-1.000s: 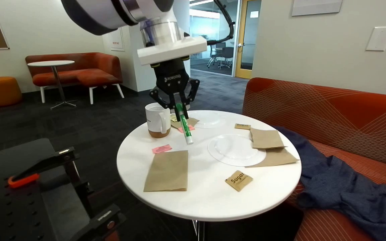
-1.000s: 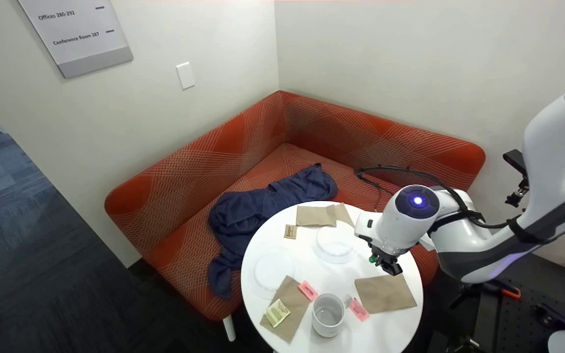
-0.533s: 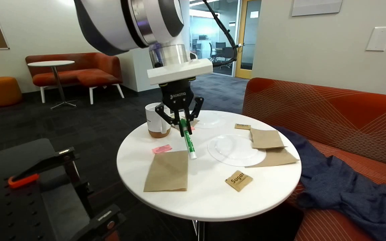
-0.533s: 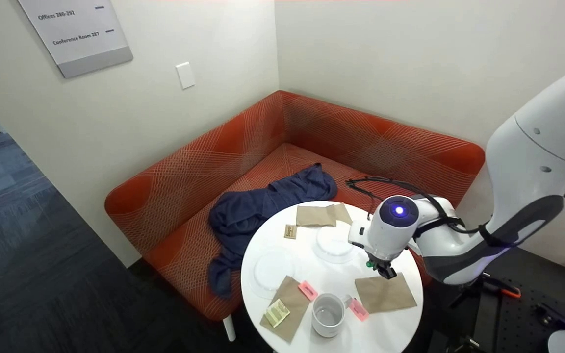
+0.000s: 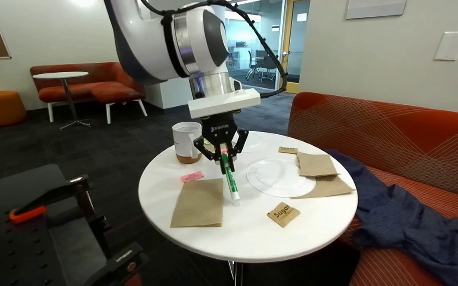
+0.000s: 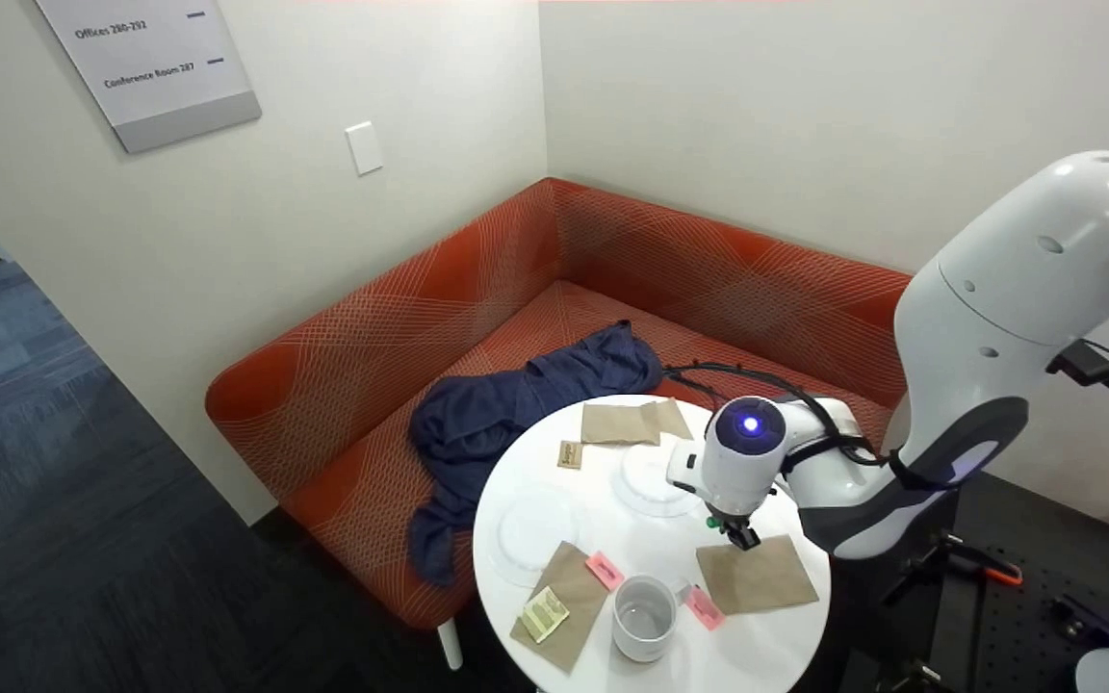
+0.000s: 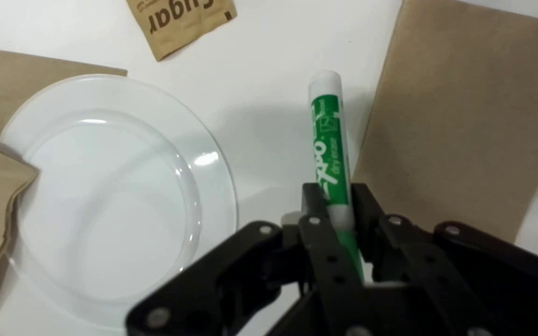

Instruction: Put the marker on the table

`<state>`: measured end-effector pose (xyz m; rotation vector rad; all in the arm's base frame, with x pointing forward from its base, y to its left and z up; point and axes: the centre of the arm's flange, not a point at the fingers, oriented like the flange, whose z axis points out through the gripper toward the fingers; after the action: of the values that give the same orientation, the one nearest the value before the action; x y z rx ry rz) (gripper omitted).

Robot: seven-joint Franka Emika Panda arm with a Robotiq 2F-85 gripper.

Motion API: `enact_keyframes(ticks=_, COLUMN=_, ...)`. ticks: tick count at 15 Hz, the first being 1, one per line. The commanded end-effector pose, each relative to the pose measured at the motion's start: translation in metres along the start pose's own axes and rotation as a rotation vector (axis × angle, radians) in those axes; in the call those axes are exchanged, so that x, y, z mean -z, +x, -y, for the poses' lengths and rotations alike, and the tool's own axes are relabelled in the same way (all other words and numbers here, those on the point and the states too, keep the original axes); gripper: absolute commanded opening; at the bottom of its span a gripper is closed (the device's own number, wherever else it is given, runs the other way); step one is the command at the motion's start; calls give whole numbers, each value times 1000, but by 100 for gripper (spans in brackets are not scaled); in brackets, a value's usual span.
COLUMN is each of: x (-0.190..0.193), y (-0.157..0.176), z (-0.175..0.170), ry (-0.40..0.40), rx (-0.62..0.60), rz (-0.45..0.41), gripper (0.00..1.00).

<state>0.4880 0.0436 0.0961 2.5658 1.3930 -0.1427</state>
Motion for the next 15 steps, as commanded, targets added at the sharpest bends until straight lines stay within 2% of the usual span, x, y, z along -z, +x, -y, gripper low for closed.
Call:
enact_keyframes(ticks=1, x=-17, y=5, z=-8, ry=-4, rx=-16, rz=28, gripper=5)
enact_keyframes(ticks=4, x=-22, y=6, z=-13, ry=-8, rx=-24, rz=36, gripper=5)
enact_keyframes(ticks=5, x=-21, y=6, z=-15, ry=-12, rx=-27, rz=38, gripper=32)
enact_keyframes(ticks=6, x=-21, y=5, z=-16, ry=-16, rx=-29, rz=39, gripper=46)
enact_keyframes(ticks=8, x=-18, y=5, z=-16, ry=-18, rx=-34, rz=33, gripper=58)
enact_keyframes(ticks=13, x=13, y=8, z=-11, ry=-45, rx=-38, rz=-4, gripper=98)
enact_keyframes(ticks=15, x=32, y=7, z=-10, ry=-71, rx=-51, rz=-18, gripper=100)
